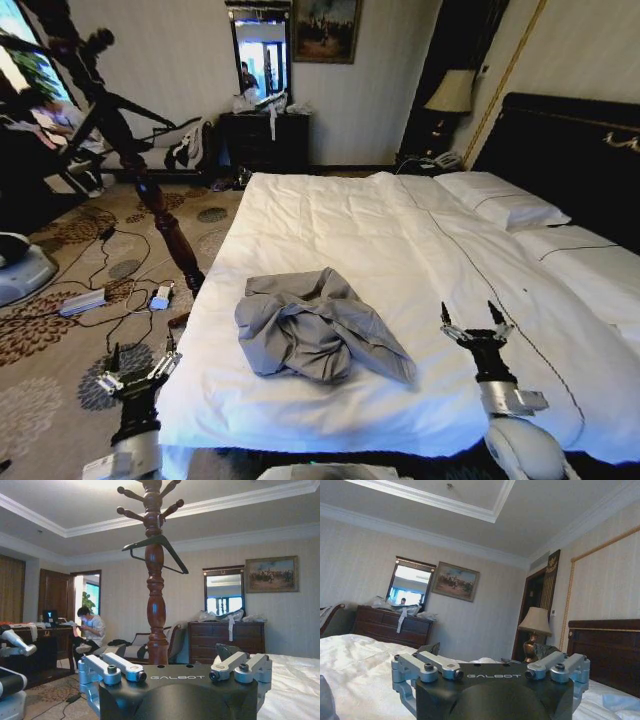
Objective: Pick up the clothes from the bed and hang them on the clothes hanger.
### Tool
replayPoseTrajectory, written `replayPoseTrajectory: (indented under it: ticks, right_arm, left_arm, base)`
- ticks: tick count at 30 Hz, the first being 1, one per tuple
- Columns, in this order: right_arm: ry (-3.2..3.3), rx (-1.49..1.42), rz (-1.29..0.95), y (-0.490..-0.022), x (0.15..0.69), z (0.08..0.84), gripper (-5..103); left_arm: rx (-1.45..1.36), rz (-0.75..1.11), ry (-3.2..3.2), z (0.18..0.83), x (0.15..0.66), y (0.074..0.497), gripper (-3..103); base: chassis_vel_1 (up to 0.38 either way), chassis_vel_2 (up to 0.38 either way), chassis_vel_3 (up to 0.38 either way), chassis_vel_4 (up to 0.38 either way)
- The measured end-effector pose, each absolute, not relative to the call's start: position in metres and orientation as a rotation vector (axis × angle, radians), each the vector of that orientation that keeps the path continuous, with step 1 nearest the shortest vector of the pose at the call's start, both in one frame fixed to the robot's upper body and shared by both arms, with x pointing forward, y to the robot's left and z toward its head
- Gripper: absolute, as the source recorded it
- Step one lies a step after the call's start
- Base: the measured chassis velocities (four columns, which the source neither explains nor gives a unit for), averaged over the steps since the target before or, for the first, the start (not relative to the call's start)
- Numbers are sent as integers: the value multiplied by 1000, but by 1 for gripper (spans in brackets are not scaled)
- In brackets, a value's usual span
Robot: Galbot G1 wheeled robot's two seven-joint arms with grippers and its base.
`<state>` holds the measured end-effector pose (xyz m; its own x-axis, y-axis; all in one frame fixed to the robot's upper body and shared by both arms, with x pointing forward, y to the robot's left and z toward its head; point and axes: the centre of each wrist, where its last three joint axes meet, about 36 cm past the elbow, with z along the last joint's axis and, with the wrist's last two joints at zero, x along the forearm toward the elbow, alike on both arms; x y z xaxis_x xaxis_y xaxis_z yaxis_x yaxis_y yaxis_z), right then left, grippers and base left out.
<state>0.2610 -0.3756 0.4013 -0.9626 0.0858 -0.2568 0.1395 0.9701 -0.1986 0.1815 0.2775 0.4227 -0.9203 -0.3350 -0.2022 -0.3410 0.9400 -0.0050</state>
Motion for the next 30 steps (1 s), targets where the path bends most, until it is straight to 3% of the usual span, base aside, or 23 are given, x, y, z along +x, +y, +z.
replayPoseTrajectory:
  ticks: [15, 22, 30]
  right_arm:
    - [2866, 183, -241, -370, 267, 428, 100]
    - [2888, 254, -35, -352, 263, 432, 100]
    - [2954, 218, 10, -352, 277, 429, 100]
  left_arm:
    - [-471, 8, 2881, 430, 180, 271, 100]
    - [-444, 28, 2865, 442, 179, 264, 100]
    - [-533, 39, 2913, 422, 178, 276, 100]
  base:
    - [0, 0, 0, 0]
    - [0, 0, 0, 0]
    - [0, 0, 0, 0]
